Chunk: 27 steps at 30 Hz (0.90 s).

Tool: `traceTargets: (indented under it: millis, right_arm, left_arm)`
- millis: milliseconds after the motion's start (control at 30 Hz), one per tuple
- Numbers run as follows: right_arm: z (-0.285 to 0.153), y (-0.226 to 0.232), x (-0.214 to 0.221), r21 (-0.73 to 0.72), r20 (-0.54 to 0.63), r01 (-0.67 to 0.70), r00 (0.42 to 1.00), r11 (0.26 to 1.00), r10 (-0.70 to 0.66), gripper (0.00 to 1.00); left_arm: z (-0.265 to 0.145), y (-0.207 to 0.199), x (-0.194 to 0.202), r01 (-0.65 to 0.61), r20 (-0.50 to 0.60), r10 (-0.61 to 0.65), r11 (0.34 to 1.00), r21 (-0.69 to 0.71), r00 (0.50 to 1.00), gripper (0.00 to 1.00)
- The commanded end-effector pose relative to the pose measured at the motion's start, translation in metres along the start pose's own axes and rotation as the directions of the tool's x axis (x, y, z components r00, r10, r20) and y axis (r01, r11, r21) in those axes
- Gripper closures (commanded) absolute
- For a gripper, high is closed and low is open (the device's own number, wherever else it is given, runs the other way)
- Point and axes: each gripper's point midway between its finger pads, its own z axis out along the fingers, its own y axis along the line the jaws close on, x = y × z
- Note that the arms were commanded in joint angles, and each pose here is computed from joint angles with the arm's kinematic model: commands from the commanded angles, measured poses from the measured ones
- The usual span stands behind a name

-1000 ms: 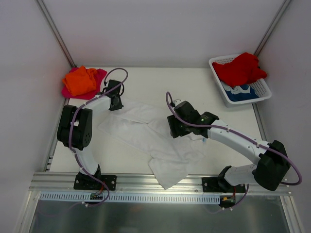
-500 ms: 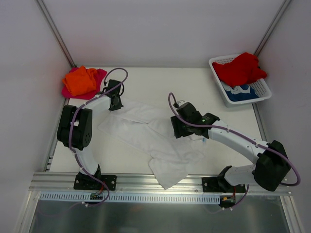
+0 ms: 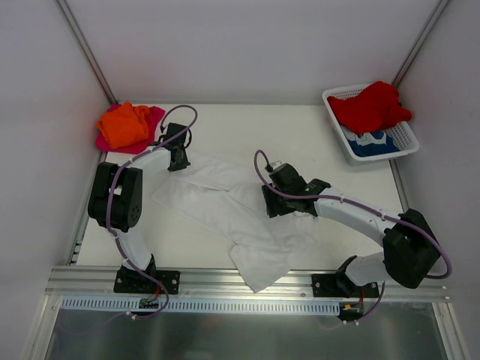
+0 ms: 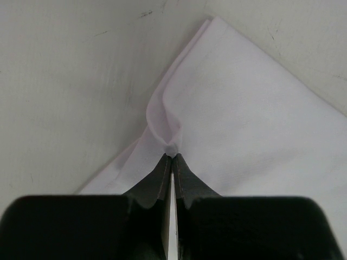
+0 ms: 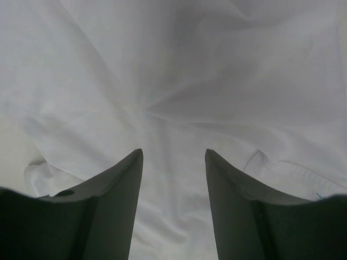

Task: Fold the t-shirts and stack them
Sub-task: Flatten out the tshirt

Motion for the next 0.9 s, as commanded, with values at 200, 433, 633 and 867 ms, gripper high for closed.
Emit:
traceTargets:
  millis: [200,433,633,867]
  right_arm:
    - [0.03,0.021,-0.003,-0.07,-0.05,-0.006,0.999,0.998,0.002,0.48]
    - [0.05,0.028,-0.011,-0.051,-0.079,0.042,0.996,0.998,-0.046,0.49]
    - [0.044,0.042,-0.043,-0.07,-0.034,0.066,0.997,0.995,-0.069,0.49]
    - [0.041,0.051,-0.059,-0.085,-0.017,0.086,0.996,0.993,-0.088,0.49]
  left_arm:
    - [-0.001,-0.002,-0.011,0.014,0.01,-0.015,1.0,0.014,1.0,1.0]
    - [0.001,-0.004,-0.012,0.016,0.008,-0.016,1.0,0.02,1.0,1.0]
    - [0.004,-0.005,-0.009,0.015,-0.004,-0.015,1.0,0.021,1.0,1.0]
    - [0.006,-0.005,-0.008,0.014,-0.009,-0.014,1.0,0.02,1.0,1.0]
